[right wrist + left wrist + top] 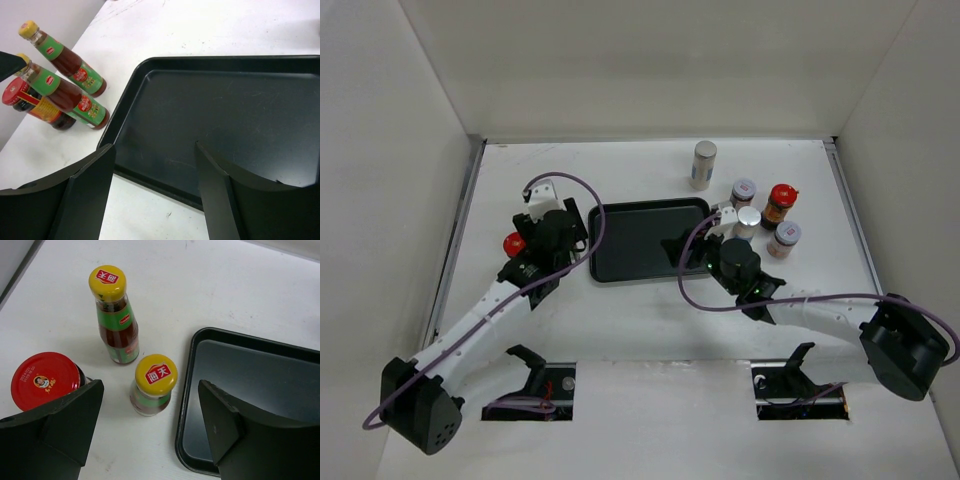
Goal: Organize the condiment bottles
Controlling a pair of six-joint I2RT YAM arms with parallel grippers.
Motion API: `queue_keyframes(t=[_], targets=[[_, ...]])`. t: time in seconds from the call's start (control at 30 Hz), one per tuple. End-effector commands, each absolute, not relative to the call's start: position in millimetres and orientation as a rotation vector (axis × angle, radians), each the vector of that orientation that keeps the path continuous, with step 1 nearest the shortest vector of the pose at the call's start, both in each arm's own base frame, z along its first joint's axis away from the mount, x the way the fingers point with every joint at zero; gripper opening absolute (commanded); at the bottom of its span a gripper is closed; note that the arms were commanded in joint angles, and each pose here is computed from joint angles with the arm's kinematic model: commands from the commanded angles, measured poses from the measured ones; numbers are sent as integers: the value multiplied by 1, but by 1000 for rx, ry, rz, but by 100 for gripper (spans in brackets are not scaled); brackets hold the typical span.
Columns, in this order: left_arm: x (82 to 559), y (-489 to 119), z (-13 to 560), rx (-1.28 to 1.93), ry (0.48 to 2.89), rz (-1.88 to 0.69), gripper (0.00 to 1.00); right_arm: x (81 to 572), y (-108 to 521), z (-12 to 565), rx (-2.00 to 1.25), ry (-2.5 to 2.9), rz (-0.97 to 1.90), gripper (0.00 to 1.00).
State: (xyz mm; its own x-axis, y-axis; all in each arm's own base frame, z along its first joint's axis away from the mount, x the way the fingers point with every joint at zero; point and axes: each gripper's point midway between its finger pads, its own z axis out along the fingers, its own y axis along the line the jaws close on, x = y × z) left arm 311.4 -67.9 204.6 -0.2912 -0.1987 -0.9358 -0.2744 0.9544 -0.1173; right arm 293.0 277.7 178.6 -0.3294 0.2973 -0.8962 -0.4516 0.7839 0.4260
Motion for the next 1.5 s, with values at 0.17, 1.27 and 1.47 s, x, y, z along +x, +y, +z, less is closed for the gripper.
queue_keyframes(t=[0.17, 1.27, 1.47], targets=[[342, -75, 216, -382, 1833, -32, 68, 299, 287, 202, -100, 1691, 836, 71], [354, -81, 290, -352, 1655, 64, 15, 300, 281, 205, -84, 1683, 848, 71], [370, -112, 316, -309, 1619, -15, 15, 300, 277, 208, -73, 1680, 848, 71]])
